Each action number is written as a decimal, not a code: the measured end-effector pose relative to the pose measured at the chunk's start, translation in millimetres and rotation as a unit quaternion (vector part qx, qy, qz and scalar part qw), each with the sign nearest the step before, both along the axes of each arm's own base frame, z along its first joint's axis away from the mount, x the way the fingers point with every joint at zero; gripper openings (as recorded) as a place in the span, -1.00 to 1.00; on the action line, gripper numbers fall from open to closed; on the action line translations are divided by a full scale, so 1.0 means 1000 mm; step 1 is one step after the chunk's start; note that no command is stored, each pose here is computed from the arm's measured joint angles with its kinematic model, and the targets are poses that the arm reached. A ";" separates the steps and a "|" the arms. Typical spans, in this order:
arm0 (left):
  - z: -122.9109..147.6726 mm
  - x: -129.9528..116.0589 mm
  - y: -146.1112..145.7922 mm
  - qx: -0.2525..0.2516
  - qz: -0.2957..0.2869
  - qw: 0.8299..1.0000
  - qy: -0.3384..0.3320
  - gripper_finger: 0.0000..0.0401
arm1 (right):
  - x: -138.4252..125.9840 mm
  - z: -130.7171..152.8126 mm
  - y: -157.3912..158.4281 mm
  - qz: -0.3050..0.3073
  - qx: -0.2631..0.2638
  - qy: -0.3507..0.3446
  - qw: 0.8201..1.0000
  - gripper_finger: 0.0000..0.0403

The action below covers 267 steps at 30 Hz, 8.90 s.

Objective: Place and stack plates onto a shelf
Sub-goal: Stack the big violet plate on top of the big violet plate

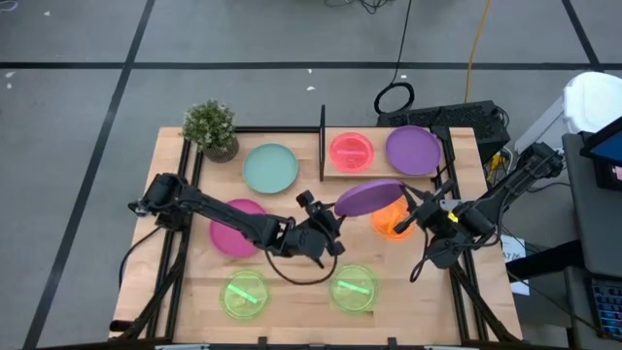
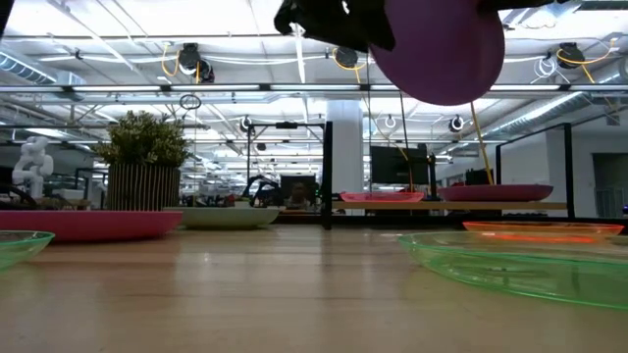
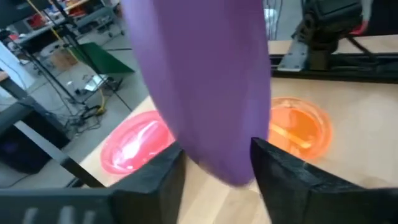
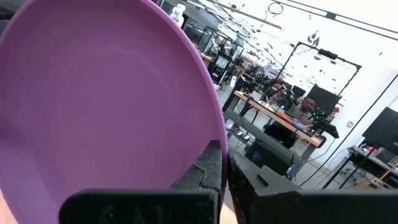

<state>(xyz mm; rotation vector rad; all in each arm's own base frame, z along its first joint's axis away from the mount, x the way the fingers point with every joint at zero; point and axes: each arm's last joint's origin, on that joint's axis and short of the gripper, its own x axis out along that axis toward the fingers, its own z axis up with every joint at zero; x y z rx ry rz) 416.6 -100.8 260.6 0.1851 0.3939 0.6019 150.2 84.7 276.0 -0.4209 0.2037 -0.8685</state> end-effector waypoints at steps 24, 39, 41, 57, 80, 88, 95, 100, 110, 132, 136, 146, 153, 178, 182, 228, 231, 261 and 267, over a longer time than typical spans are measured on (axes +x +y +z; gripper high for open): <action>0.015 -0.007 0.030 0.015 -0.018 0.998 0.054 -0.90 | 0.002 -0.008 0.005 0.096 0.040 0.098 0.990 -0.53; 0.004 -0.017 0.072 -0.178 -0.057 0.975 0.122 -0.90 | 0.004 -0.006 0.008 0.133 0.030 0.130 0.982 -0.09; 0.001 -0.020 0.074 -0.190 -0.055 0.970 0.140 -0.90 | 0.004 -0.006 0.011 0.153 0.024 0.146 0.977 -0.06; -0.005 -0.029 0.107 -0.268 -0.040 0.945 0.183 -0.91 | 0.023 -0.057 0.051 0.339 0.029 0.287 0.895 -0.12; -0.003 -0.027 0.107 -0.360 -0.061 0.917 0.159 -0.91 | 0.050 -0.123 0.062 0.295 -0.304 0.541 0.727 -0.35; -0.003 -0.027 0.107 -0.367 -0.056 0.915 0.156 -0.91 | 0.053 -0.124 0.059 0.255 -0.358 0.564 0.699 -0.56; -0.003 -0.027 0.107 -0.367 -0.054 0.915 0.157 -0.91 | 0.055 -0.125 0.055 0.247 -0.341 0.563 0.711 -0.93; -0.003 -0.027 0.107 -0.373 -0.058 0.913 0.158 -0.83 | 0.056 -0.125 0.053 0.246 -0.334 0.563 0.715 -0.95; -0.003 -0.027 0.106 -0.384 -0.069 0.907 0.158 -0.83 | 0.055 -0.126 0.049 0.225 -0.338 0.575 0.710 -0.74; 0.002 -0.021 0.103 -0.336 -0.098 0.927 0.136 -0.72 | 0.053 -0.128 0.045 0.215 -0.360 0.595 0.686 -0.97; 0.004 -0.019 0.097 -0.298 -0.116 0.938 0.133 -0.46 | 0.053 -0.128 0.045 0.212 -0.345 0.582 0.705 -0.98; 0.011 -0.015 0.085 -0.184 -0.051 0.977 0.094 0.33 | 0.054 -0.127 0.046 0.199 -0.285 0.536 0.769 -0.99; 0.017 -0.012 0.086 -0.131 -0.038 0.988 0.069 0.48 | 0.054 -0.128 0.049 0.218 -0.222 0.496 0.811 -0.99; 0.028 -0.069 0.029 -0.082 -0.104 0.975 0.180 0.49 | 0.039 -0.041 -0.052 0.121 0.083 0.281 0.949 -0.98; 0.005 -0.078 0.021 -0.098 -0.098 0.970 0.198 0.49 | 0.039 -0.036 -0.085 0.093 0.142 0.261 0.950 -0.98; -0.025 -0.086 -0.001 -0.145 -0.088 0.977 0.132 0.49 | 0.002 -0.072 -0.185 -0.107 0.280 0.295 0.907 -0.97; -0.024 -0.085 -0.001 -0.146 -0.089 0.977 0.128 0.49 | 0.001 -0.073 -0.185 -0.107 0.281 0.298 0.906 -0.97; -0.024 -0.085 -0.002 -0.152 -0.099 0.975 0.130 0.49 | -0.001 -0.077 -0.181 -0.083 0.327 0.302 0.892 -0.71; -0.025 -0.084 -0.002 -0.156 -0.103 0.973 0.132 0.49 | -0.002 -0.077 -0.181 -0.099 0.340 0.283 0.892 -0.71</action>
